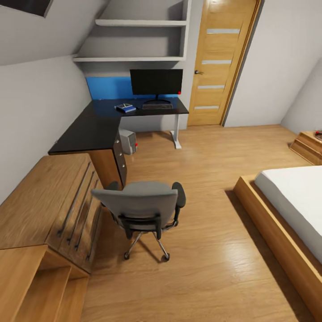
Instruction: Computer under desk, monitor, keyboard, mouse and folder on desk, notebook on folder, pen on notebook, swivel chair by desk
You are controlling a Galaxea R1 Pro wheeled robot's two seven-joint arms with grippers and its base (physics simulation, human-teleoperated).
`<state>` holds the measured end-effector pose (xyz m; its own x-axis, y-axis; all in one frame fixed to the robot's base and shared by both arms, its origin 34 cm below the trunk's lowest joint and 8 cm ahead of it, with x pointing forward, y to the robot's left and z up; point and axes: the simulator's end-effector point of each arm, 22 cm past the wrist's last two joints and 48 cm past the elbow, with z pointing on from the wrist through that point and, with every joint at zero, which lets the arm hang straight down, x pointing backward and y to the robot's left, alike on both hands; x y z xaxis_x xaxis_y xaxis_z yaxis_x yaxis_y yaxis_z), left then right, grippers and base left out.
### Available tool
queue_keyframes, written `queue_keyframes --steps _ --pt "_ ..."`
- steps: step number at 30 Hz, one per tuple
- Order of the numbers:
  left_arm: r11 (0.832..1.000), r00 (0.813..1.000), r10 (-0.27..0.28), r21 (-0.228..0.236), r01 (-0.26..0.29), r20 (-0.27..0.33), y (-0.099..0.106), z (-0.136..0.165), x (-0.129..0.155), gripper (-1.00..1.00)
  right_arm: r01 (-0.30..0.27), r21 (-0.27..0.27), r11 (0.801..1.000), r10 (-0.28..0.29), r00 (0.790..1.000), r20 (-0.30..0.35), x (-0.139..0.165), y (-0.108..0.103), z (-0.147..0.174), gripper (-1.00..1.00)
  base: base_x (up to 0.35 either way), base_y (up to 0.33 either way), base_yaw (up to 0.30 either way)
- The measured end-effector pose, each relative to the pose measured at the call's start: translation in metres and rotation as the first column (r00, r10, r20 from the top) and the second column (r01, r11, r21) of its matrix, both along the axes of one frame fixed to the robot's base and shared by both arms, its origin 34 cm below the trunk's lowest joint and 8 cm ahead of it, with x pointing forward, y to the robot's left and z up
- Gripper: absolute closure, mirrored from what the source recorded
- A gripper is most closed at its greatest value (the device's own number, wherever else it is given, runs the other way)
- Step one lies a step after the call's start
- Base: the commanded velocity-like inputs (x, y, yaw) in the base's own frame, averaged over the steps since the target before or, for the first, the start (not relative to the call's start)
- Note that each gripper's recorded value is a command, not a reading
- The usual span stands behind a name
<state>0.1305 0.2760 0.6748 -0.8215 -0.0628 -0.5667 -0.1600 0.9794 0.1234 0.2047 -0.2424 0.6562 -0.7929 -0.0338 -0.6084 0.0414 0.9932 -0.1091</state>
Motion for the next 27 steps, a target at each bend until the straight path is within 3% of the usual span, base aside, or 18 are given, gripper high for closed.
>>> queue_keyframes --steps 11,27 --pt "1.000 1.000 0.000 0.000 0.000 -0.004 0.0001 0.0000 -0.0015 -1.00 0.000 0.000 1.000 0.000 1.000 -0.005 -0.0018 0.0001 -0.0003 -1.00 -0.178 0.074 -0.217" --pt "1.000 1.000 0.000 0.001 0.000 -0.005 0.0002 0.0000 -0.0019 -1.00 0.000 0.000 1.000 0.000 1.000 -0.005 -0.0018 0.0001 -0.0004 -1.00 -0.011 0.004 -0.021"
